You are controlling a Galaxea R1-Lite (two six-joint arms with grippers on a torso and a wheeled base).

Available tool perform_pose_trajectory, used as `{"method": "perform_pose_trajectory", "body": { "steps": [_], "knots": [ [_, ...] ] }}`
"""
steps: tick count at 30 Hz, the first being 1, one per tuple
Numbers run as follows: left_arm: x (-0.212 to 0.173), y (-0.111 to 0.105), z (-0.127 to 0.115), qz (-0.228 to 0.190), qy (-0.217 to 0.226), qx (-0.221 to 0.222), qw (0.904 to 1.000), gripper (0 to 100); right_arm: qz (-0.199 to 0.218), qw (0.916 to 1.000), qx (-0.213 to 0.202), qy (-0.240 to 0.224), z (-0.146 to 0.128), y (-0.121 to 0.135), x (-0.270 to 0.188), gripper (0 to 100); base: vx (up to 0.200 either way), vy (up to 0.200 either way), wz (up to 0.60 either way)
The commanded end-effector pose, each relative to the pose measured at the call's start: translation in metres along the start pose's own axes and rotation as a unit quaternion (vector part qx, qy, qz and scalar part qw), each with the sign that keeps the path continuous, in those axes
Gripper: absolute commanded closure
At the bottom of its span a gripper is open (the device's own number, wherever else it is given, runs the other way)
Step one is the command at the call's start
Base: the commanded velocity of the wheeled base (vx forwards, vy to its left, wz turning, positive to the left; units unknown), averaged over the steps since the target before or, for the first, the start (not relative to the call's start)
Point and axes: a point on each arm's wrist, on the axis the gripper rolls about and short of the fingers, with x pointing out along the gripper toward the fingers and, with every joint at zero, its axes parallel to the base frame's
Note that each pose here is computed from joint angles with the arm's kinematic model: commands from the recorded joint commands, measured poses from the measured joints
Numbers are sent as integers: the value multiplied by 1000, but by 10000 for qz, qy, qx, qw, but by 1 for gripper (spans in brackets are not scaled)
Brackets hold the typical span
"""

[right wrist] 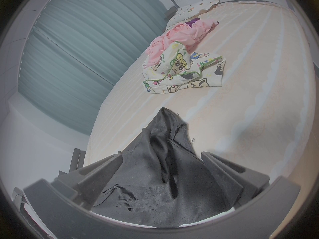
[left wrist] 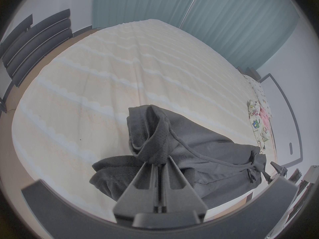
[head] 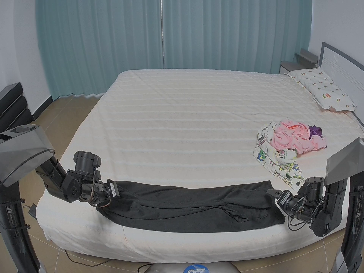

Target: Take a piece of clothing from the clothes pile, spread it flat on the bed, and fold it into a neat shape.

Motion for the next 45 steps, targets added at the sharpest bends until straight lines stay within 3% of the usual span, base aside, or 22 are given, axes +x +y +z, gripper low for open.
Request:
{"method": "perform_pose_trajectory", "body": {
  "steps": [1,11,18,30,35,45],
  "knots": [
    [-5,-4,1,-56,-58,37,10000,100,56,10000,-9,-47,1,1,0,0,0,-200,0],
    [-18,-18,0,-182,-130,19,9997,100,62,10000,-9,-52,1,1,0,0,0,-200,0],
    [-21,-32,-3,67,-128,119,9998,100,62,10000,-2,-52,1,1,0,0,0,-200,0],
    [-10,-105,-16,32,233,450,9987,100,95,9999,-52,23,-4,4,0,0,0,-200,0],
    [-8,-132,-19,-23,441,365,9984,100,95,9999,-53,12,-3,4,0,0,0,-200,0],
    [15,-151,-33,172,580,339,9976,100,95,9999,-53,12,-3,4,0,0,0,-60,0]
  ]
}}
